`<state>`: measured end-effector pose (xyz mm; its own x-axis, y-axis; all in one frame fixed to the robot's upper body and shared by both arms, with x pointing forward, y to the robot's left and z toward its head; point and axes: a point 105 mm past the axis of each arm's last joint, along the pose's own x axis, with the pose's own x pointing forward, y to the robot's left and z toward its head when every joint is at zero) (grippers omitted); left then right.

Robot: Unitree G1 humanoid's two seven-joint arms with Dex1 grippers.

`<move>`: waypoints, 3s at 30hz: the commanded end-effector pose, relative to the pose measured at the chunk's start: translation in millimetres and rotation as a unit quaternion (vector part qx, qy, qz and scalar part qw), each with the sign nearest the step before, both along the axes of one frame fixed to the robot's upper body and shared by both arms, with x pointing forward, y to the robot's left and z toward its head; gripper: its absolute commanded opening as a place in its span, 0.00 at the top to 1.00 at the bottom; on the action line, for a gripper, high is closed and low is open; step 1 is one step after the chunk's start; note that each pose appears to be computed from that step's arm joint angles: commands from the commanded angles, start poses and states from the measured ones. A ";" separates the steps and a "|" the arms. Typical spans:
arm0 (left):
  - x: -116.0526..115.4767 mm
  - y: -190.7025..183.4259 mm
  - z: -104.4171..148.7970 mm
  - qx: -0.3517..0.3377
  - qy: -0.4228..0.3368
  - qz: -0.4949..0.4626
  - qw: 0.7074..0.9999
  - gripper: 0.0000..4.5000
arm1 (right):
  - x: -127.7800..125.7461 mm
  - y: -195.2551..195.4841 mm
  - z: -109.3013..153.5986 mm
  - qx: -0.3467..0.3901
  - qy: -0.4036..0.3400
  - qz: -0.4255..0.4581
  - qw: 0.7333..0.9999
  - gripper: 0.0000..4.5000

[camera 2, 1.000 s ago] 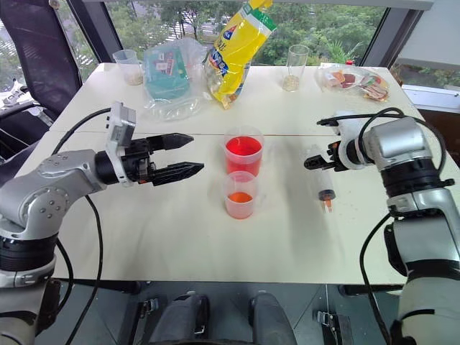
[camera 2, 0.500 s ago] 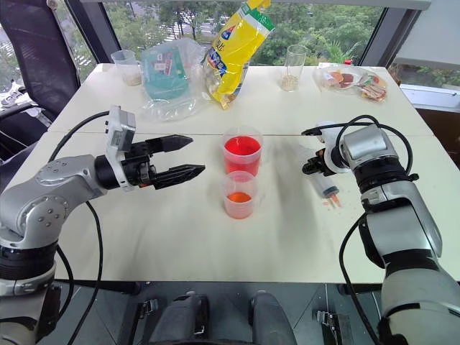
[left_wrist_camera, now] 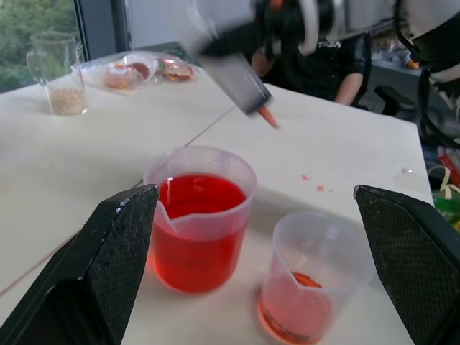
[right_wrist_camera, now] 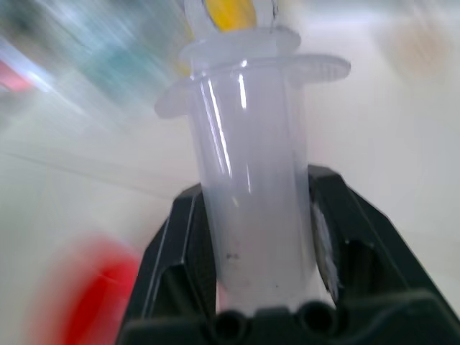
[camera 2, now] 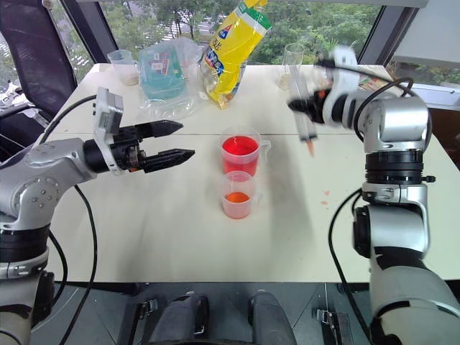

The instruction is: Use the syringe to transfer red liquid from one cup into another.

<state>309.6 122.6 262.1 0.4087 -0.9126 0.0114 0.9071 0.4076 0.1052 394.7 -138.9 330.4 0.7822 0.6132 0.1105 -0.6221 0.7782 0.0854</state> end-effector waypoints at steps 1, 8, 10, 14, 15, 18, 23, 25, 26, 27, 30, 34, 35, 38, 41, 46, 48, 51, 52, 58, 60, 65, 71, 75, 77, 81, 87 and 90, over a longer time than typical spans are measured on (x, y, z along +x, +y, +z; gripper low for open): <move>2.0 2.9 11.3 0.013 -0.028 -0.007 1.000 0.00 | -21.4 18.0 34.7 0.079 -0.112 0.040 0.990 0.69; 9.2 -3.9 21.5 0.001 -0.035 -0.017 0.999 0.00 | -23.5 46.1 -15.4 0.108 -0.156 0.056 0.980 0.69; 14.8 -7.3 26.7 -0.011 -0.039 -0.015 0.999 0.00 | -20.4 47.5 -35.0 0.101 -0.154 0.048 0.982 0.69; 20.5 -16.6 38.6 -0.029 -0.051 -0.028 0.998 0.00 | -17.8 50.7 -58.2 0.088 -0.153 0.038 0.984 0.69; 23.1 -20.5 41.5 -0.031 -0.056 -0.030 0.997 0.00 | -18.0 52.2 -64.6 0.080 -0.153 0.038 0.984 0.69; 27.7 -32.7 53.8 -0.055 -0.058 -0.049 0.996 0.00 | -17.7 56.7 -78.7 0.061 -0.154 0.038 0.985 0.69; 34.5 -52.3 60.6 -0.062 -0.061 -0.076 0.993 0.00 | -17.6 63.0 -90.6 0.047 -0.157 0.042 0.986 0.69; 37.8 -58.6 61.4 -0.061 -0.062 -0.082 0.993 0.00 | -18.0 65.0 -92.6 0.044 -0.159 0.043 0.985 0.69; 39.3 -61.4 61.3 -0.059 -0.062 -0.085 0.993 0.00 | -18.2 65.8 -93.1 0.043 -0.160 0.044 0.985 0.69; 40.3 -64.4 60.8 -0.059 -0.060 -0.090 0.992 0.00 | -18.4 66.2 -93.3 0.042 -0.161 0.044 0.985 0.69; 45.2 -70.5 57.9 -0.060 -0.053 -0.095 0.992 0.00 | -18.9 66.9 -93.9 0.039 -0.164 0.045 0.985 0.69; 49.8 -77.7 57.0 -0.065 -0.045 -0.104 0.991 0.00 | -20.6 68.8 -94.6 0.036 -0.166 0.050 0.984 0.69; 51.0 -79.7 55.9 -0.064 -0.042 -0.106 0.991 0.00 | -21.2 69.3 -94.5 0.035 -0.167 0.051 0.984 0.69; 52.8 -85.7 53.2 -0.062 -0.036 -0.114 0.991 0.00 | -22.3 70.3 -94.0 0.034 -0.169 0.054 0.984 0.69; 54.1 -92.3 53.5 -0.068 -0.032 -0.124 0.989 0.00 | -23.0 71.1 -94.2 0.030 -0.170 0.056 0.983 0.69; 55.6 -101.6 54.2 -0.076 -0.026 -0.136 0.987 0.29 | -23.8 72.0 -96.7 0.026 -0.168 0.057 0.984 0.69; 56.6 -103.6 54.2 -0.079 -0.025 -0.137 0.987 0.51 | -23.9 72.2 -97.8 0.024 -0.167 0.058 0.984 0.69; 58.1 -104.3 57.1 -0.085 -0.026 -0.134 0.987 0.83 | -24.4 72.9 -100.5 0.019 -0.165 0.061 0.984 0.69; 58.6 -104.1 58.8 -0.088 -0.029 -0.132 0.987 0.95 | -24.6 73.2 -102.0 0.018 -0.163 0.062 0.984 0.69; 59.8 -101.0 71.9 -0.092 -0.052 -0.120 0.987 0.99 | -23.2 76.0 -114.8 0.010 -0.145 0.073 0.987 0.69; 60.8 -99.8 75.5 -0.094 -0.058 -0.115 0.987 0.99 | -22.6 76.9 -118.8 0.007 -0.139 0.076 0.987 0.69; 62.6 -94.3 88.4 -0.106 -0.077 -0.099 0.986 0.99 | -21.8 79.4 -134.2 0.000 -0.118 0.087 0.989 0.69; 64.4 -85.7 102.9 -0.117 -0.098 -0.080 0.985 0.99 | -22.7 79.6 -141.8 -0.003 -0.108 0.092 0.990 0.69; 66.1 -81.0 111.1 -0.122 -0.109 -0.072 0.984 0.99 | -22.5 79.4 -143.8 -0.005 -0.105 0.094 0.990 0.69; 66.1 -79.6 114.6 -0.123 -0.115 -0.070 0.983 0.99 | -22.9 79.7 -143.9 -0.006 -0.104 0.096 0.990 0.69; 65.7 -78.9 119.2 -0.125 -0.123 -0.069 0.982 0.99 | -23.2 80.0 -144.4 -0.007 -0.103 0.097 0.990 0.69; 65.3 -79.7 123.7 -0.129 -0.129 -0.069 0.981 0.99 | -23.9 80.6 -144.9 -0.008 -0.103 0.099 0.990 0.69; 64.7 -81.2 120.9 -0.127 -0.127 -0.071 0.981 0.99 | -23.5 80.7 -142.2 -0.006 -0.106 0.099 0.989 0.69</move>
<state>389.4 26.7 312.3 0.2461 -0.9570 0.1533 0.9644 0.2577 0.0602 378.8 -75.9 209.9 0.6535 0.6821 0.3281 -0.7031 0.7075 -0.0706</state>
